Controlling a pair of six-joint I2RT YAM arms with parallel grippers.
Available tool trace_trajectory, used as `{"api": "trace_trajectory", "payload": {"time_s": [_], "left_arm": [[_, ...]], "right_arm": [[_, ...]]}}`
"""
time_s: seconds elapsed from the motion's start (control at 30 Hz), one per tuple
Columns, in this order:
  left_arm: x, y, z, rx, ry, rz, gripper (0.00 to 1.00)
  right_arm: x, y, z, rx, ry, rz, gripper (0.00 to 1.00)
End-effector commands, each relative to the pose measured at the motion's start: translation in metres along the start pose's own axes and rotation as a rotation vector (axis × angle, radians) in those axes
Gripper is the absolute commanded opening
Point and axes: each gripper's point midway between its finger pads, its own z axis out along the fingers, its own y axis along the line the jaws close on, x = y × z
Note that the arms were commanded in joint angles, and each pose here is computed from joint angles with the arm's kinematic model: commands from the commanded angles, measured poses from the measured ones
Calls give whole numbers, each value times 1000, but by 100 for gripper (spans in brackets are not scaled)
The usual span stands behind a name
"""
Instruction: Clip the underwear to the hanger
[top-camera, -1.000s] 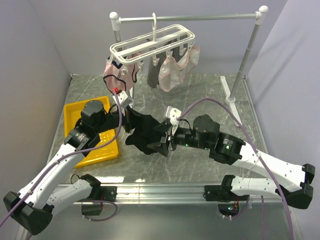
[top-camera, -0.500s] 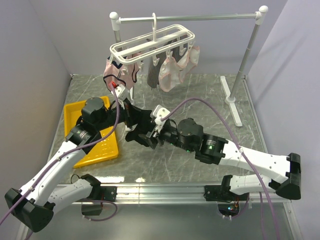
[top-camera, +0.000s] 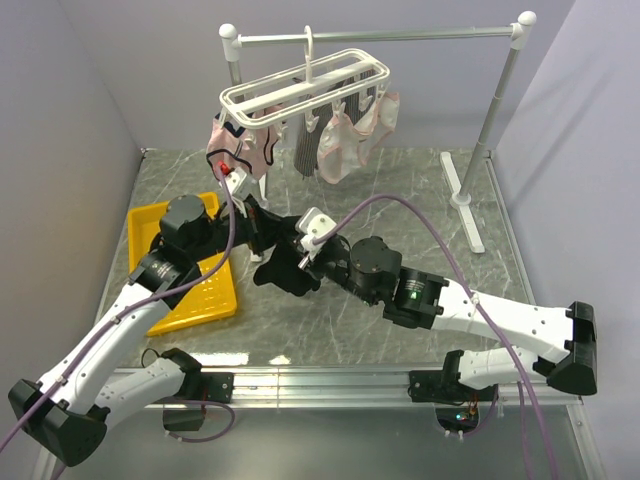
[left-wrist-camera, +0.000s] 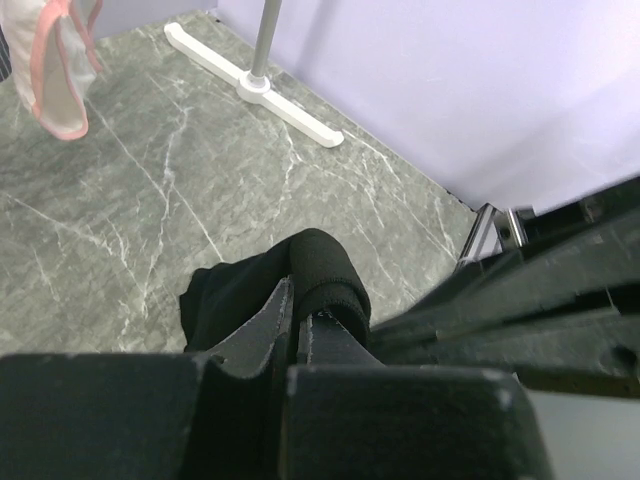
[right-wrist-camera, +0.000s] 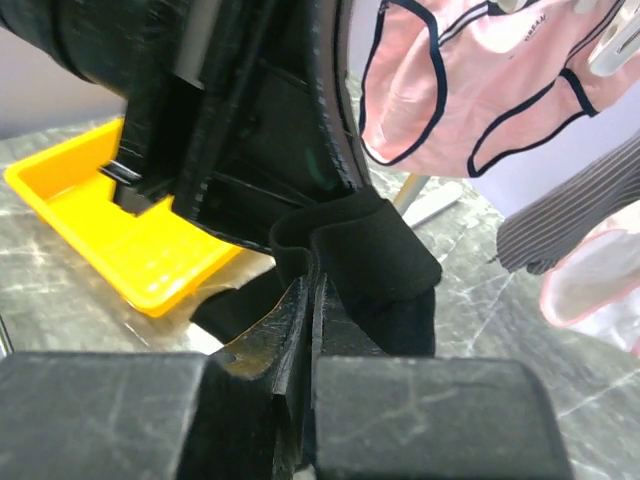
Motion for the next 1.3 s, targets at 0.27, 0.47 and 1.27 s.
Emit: {"api": "trace_trajectory", "payload": {"time_s": [0.27, 0.47, 1.27], "left_arm": [[31, -23, -17, 186, 127, 214, 14], [57, -45, -36, 389, 161, 408, 52], [20, -70, -15, 366, 31, 188, 89]], "right_arm": [[-78, -47, -56, -221, -39, -272, 0], [-53, -32, -97, -505, 106, -587, 0], [-49, -11, -89, -572, 201, -753, 0]]}}
